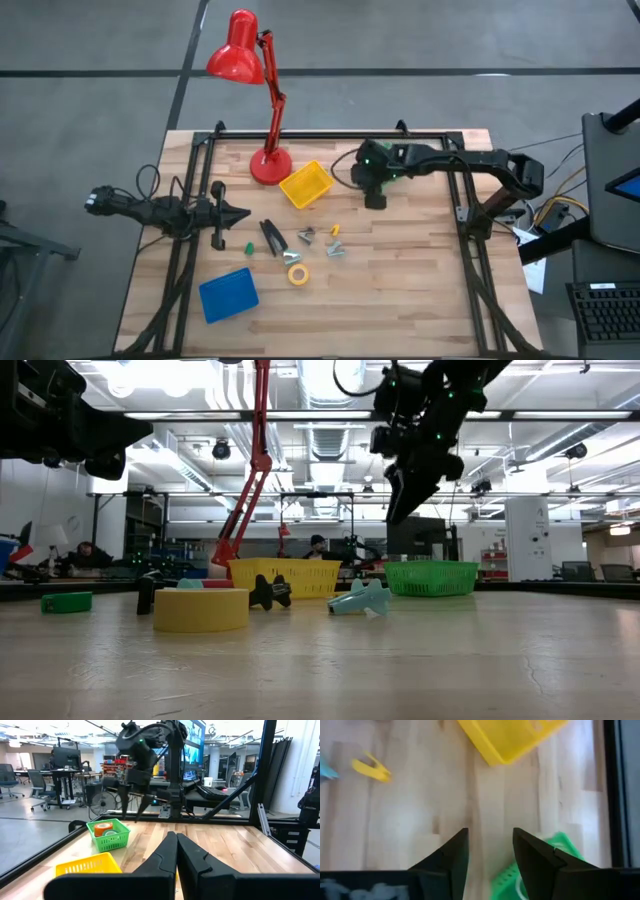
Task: Pick and place Stapler, Stapler remover, tape
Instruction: Put the right blue staple remover into the yellow bin
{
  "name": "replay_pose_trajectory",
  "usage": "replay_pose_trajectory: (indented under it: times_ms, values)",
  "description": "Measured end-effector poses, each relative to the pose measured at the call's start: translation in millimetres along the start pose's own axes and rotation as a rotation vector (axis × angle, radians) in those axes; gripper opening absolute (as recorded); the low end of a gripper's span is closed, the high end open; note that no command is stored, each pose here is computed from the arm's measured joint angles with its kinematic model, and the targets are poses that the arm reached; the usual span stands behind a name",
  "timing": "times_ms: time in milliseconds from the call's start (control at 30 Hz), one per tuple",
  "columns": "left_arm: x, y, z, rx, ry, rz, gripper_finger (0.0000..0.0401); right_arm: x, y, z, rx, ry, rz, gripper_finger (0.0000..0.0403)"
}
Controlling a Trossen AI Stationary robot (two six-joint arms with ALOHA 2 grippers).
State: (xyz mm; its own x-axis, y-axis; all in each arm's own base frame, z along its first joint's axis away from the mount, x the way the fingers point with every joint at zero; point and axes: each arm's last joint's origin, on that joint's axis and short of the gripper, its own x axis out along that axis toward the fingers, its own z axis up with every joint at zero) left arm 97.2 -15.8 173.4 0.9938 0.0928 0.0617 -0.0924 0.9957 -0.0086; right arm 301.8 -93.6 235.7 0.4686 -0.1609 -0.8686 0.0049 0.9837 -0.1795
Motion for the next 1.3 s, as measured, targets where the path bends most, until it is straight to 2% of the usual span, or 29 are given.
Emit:
replay_pose_trajectory:
  times_ms: [133, 300, 700, 900, 1167, 1300]
  values:
    - [0.0, 0.0, 0.0, 0.0, 0.0, 0.0, 0.0007, -0.6, 17.4, 5.8, -0.009, -0.012, 0.03, 0.0157]
    - [0.0, 0.0, 0.0, 0.0, 0.0, 0.001, 0.0007, -2.6, 43.3, 15.7, -0.031, -0.08, 0.165, 0.0152]
    - [0.0, 0.0, -0.1, 0.0, 0.0, 0.0, 0.0007, -5.7, 99.8, 33.8, -0.163, -0.192, 0.246, 0.0131]
    - [0.0, 0.0, 0.0, 0.0, 0.0, 0.0, 0.0007, 1.3, 111.3, 33.3, -0.159, -0.205, 0.265, 0.0128]
    - [0.1, 0.0, -1.2, 0.005, 0.012, 0.0, 0.0007, 42.0, 119.8, 25.7, -0.155, -0.133, 0.274, 0.0125]
    - [0.3, 0.0, -2.1, 0.008, 0.021, 0.003, 0.0007, 51.8, 122.0, 24.3, -0.158, -0.114, 0.279, 0.012]
